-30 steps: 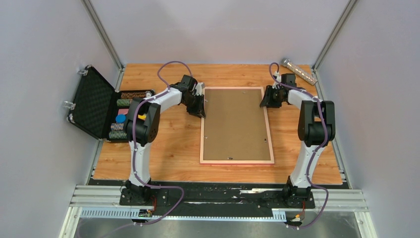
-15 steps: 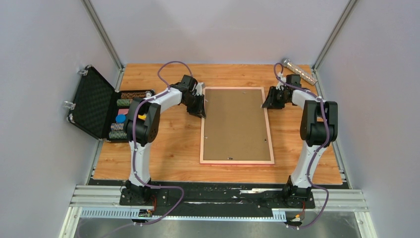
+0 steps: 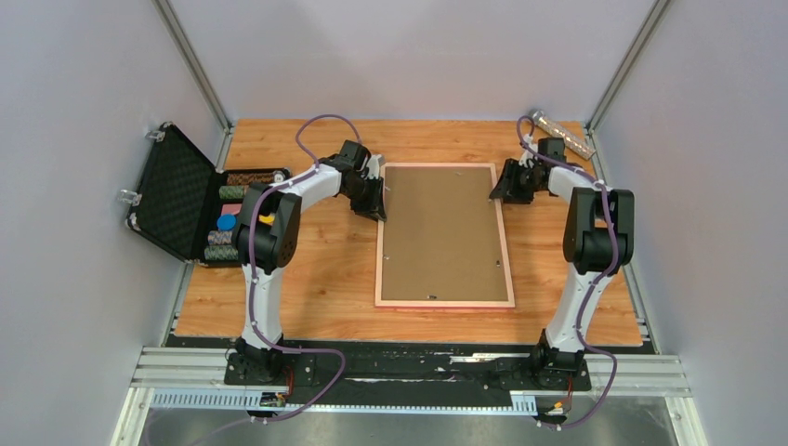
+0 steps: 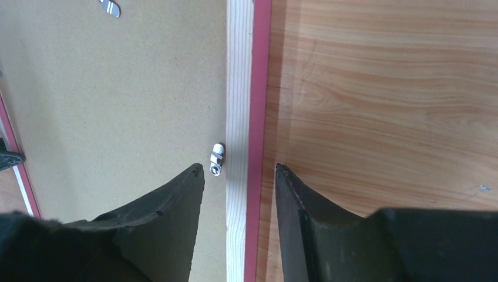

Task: Put the photo into the frame
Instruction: Install the photo frame at the center of the board.

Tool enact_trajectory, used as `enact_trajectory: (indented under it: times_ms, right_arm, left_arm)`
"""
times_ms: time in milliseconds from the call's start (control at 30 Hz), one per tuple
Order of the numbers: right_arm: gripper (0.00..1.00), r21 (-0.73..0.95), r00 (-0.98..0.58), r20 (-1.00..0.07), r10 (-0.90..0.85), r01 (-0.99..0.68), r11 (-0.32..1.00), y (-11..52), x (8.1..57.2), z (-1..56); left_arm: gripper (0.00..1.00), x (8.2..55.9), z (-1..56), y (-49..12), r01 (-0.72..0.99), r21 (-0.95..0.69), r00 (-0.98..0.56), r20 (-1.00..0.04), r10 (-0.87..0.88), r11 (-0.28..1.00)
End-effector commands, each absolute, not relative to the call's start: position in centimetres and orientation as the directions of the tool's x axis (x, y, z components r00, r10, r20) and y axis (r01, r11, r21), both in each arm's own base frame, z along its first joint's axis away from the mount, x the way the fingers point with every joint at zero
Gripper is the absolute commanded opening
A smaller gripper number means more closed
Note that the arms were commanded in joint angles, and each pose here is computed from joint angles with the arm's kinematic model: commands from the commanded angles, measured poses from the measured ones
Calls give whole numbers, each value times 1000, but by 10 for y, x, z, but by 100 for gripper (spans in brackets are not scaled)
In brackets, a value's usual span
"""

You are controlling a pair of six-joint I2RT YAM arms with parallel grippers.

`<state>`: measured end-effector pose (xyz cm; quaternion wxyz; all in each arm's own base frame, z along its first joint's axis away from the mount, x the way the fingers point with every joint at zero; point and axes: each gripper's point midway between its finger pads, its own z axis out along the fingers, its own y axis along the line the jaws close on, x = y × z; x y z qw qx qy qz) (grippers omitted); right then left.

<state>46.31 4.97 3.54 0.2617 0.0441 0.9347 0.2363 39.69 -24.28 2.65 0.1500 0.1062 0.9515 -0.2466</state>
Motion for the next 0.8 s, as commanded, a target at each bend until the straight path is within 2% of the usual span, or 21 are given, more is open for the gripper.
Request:
enact_trajectory:
  times_ms: [0, 400, 767]
  right_arm:
    - [47, 424, -831, -522, 192, -58, 904, 56, 482, 48]
    - [41, 302, -836, -535, 125, -50, 952, 65, 481, 34]
    - [32, 264, -842, -530, 104, -48, 963, 61, 478, 27]
  left_arm:
    - [0, 392, 4, -226, 273, -372, -941, -295, 165, 887]
    - [0, 391, 4, -226, 271, -377, -942, -292, 164, 886]
    - [0, 391, 4, -225, 267, -379, -944, -290, 160, 886]
